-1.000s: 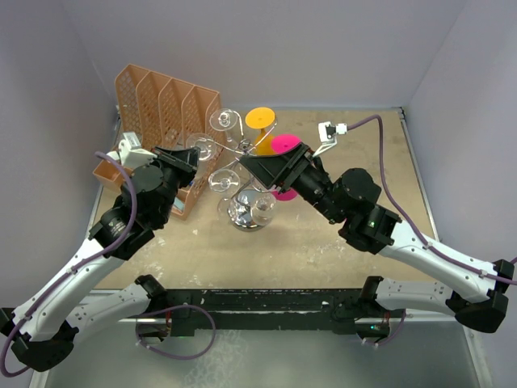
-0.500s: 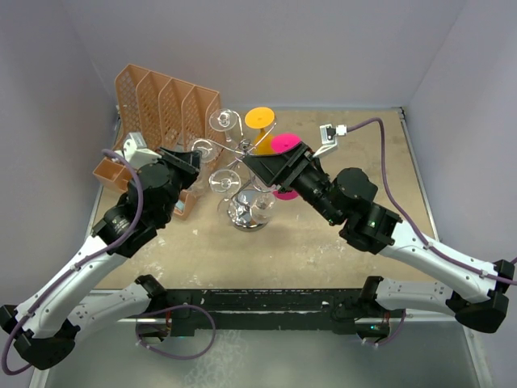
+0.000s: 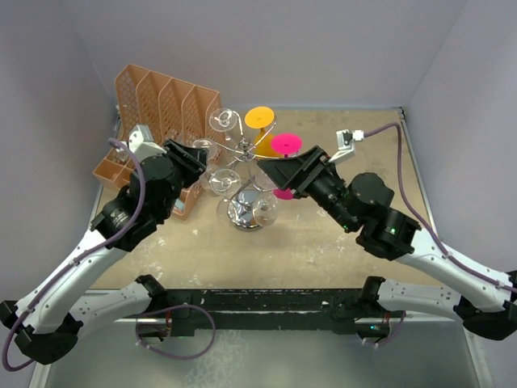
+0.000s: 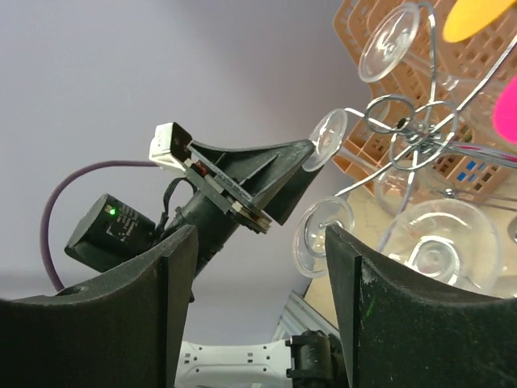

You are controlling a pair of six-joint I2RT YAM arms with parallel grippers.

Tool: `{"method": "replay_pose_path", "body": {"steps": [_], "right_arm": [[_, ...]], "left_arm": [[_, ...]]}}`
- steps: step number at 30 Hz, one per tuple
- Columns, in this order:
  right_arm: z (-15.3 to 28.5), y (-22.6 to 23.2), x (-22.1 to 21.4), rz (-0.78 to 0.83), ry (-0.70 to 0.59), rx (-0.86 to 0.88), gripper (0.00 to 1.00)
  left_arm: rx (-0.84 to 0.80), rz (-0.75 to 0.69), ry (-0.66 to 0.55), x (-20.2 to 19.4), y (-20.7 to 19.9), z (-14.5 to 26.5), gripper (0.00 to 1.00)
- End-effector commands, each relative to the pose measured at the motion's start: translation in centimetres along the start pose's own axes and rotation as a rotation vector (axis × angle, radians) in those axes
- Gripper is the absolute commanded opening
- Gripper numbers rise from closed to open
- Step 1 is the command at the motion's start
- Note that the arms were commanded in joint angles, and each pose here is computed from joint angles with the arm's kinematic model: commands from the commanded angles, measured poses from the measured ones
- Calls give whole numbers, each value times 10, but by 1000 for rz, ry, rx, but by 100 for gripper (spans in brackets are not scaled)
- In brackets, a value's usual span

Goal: Place the wine glass upside down on the wine glass rack

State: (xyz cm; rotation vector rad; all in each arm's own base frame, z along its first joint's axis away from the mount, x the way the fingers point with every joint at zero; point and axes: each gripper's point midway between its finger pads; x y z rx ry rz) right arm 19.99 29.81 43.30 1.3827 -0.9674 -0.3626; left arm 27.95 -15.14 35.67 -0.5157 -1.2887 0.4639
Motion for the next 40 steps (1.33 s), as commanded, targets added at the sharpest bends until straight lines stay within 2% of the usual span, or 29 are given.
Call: {"method": "replay_pose_path", "body": {"steps": [1,7,11,17,21,26,32,40], "right_arm": [[22,9,33,3,-104,-22,68],[55,-13,70,93,-227,-156,74],[87,-45,95,174,-324,-296,77],[139,-82,132,244,-481,-459,77],[158,-75,151,269,-542,-433,79],[172,-67,160,260,-563,-389,82],[185,-67,168,228,-593,-393,84],[184,-69,167,221,-594,-395,84]], "left_arm": [[-55,-27,-19,27,-15,18,45],[-5,-78,-27,48,5,47,53],[-4,-204,-40,61,24,73,56],[128,-316,-132,86,81,109,58],[213,-356,-204,103,113,131,59],[293,-337,-296,127,139,156,59],[323,-338,-340,144,150,175,61],[341,-354,-331,144,150,174,63]]}}
Point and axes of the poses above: each gripper's point midway between its finger pads, its own z axis back along the fingers, its own y axis along the line the jaws close on, x = y × z, and after that the axes turned 12 degrees about -z, right-handed
